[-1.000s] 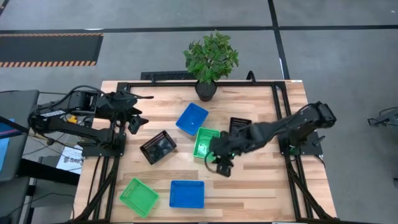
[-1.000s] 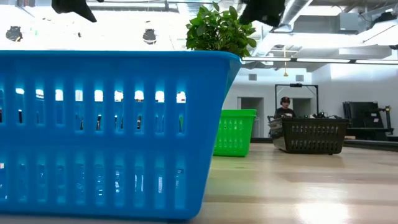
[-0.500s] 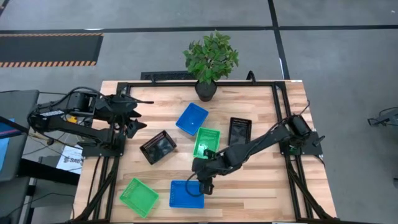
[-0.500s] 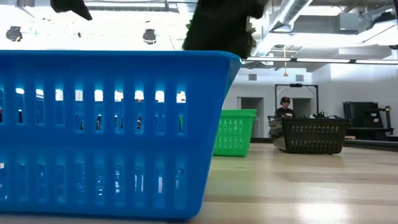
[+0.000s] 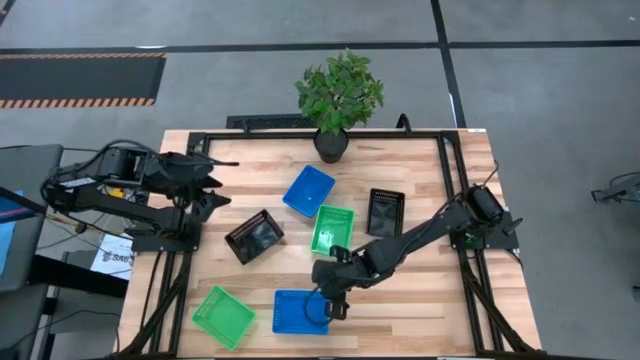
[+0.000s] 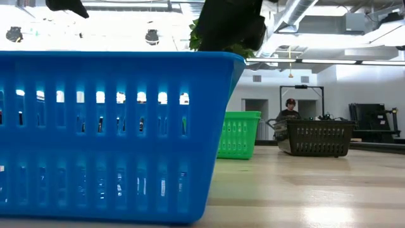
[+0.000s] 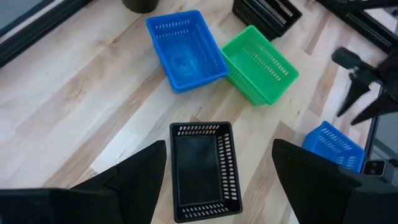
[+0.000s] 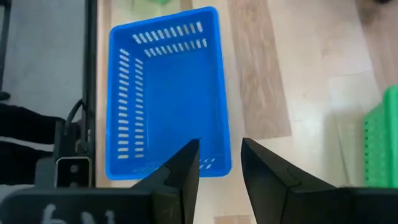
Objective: Stack baskets by color
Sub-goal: Stack the blue bin on the top blue bins
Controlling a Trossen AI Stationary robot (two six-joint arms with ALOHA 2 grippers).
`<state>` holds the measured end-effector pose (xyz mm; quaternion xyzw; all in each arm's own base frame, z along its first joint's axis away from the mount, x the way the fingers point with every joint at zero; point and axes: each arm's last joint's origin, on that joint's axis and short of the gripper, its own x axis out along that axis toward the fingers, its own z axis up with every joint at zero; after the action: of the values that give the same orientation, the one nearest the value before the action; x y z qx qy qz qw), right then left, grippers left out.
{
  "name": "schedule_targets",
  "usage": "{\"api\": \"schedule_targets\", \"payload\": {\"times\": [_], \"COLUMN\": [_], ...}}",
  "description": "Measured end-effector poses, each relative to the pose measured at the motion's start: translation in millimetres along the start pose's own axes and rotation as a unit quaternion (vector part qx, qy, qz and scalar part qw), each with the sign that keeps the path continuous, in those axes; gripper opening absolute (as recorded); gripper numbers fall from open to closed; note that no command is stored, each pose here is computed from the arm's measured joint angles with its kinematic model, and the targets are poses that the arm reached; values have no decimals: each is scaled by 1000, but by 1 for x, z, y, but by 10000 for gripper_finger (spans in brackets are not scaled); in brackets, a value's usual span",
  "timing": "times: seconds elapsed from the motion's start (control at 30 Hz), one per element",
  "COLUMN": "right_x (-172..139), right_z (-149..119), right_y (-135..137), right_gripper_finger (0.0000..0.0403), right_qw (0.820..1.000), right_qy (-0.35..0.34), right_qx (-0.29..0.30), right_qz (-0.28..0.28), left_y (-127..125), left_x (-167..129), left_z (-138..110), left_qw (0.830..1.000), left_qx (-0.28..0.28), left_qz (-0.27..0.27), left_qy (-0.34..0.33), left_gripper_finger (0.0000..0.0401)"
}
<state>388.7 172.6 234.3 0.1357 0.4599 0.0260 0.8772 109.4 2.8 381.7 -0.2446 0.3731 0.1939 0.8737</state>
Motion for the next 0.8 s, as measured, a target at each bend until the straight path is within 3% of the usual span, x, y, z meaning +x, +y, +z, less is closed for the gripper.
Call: {"api": "schedule_targets", "payload": {"times": [0.5,0.8], "right_x": [1,2], "right_z": [1,3], "right_y": [-2,-4], "right_gripper_finger": [140,198], "right_qw": [999,998], "right_qy": [-31,-38], "right_qx": [-10,-15], "right_qz": [-40,-42], "left_y": [0,1], "left_x": [0,0], "left_z": [1,1], "left_qw": [1000,1000], "left_qx": [-2,5], "left_qz": [8,11], "left_qy": [-7,-10], "left_gripper_finger": [281,281]}}
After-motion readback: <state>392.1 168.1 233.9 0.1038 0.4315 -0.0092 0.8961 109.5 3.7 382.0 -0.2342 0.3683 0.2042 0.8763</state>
